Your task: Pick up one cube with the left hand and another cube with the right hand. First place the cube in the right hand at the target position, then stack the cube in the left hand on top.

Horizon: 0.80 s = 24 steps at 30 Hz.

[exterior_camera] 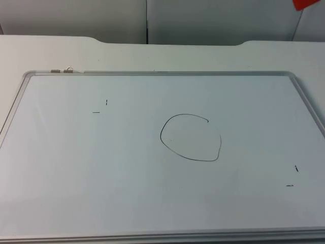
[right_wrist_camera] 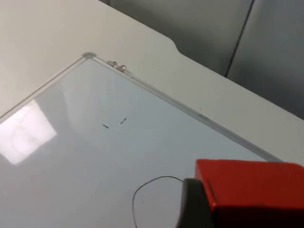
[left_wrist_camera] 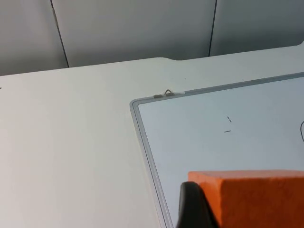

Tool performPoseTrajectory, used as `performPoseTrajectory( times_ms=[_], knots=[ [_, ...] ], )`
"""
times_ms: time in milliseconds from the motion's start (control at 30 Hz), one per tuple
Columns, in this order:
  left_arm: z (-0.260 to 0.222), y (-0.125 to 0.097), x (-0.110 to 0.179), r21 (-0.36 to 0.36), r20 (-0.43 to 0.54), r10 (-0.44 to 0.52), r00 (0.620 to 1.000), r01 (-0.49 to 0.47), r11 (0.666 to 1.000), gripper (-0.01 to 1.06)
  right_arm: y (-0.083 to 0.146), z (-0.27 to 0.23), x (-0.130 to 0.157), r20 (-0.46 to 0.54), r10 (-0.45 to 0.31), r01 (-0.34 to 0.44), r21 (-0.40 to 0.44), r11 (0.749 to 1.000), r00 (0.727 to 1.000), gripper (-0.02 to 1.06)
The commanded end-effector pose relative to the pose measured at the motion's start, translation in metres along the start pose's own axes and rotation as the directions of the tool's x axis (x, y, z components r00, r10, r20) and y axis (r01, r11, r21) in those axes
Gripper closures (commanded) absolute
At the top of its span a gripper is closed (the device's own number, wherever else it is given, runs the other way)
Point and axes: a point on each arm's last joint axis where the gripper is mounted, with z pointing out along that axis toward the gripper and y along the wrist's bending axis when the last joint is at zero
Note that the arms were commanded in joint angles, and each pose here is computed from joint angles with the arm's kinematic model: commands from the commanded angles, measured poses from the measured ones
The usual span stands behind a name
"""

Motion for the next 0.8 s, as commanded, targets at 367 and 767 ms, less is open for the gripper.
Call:
performPoseTrajectory(
  times_ms=[367,767],
  knots=[
    [0.0,0.001,-0.001,-0.002,0.022,0.007,1.0,-0.007,1.0,1.05,0.026,0.011,-0.001,-0.015,-0.084,0.082,-0.084,0.993,0.996,1.05],
    [0.001,0.001,0.0,-0.003,0.026,0.009,1.0,-0.009,1.0,1.05,0.043,0.081,0.023,-0.194,-0.052,0.032,-0.106,0.994,0.98,1.05]
  ],
)
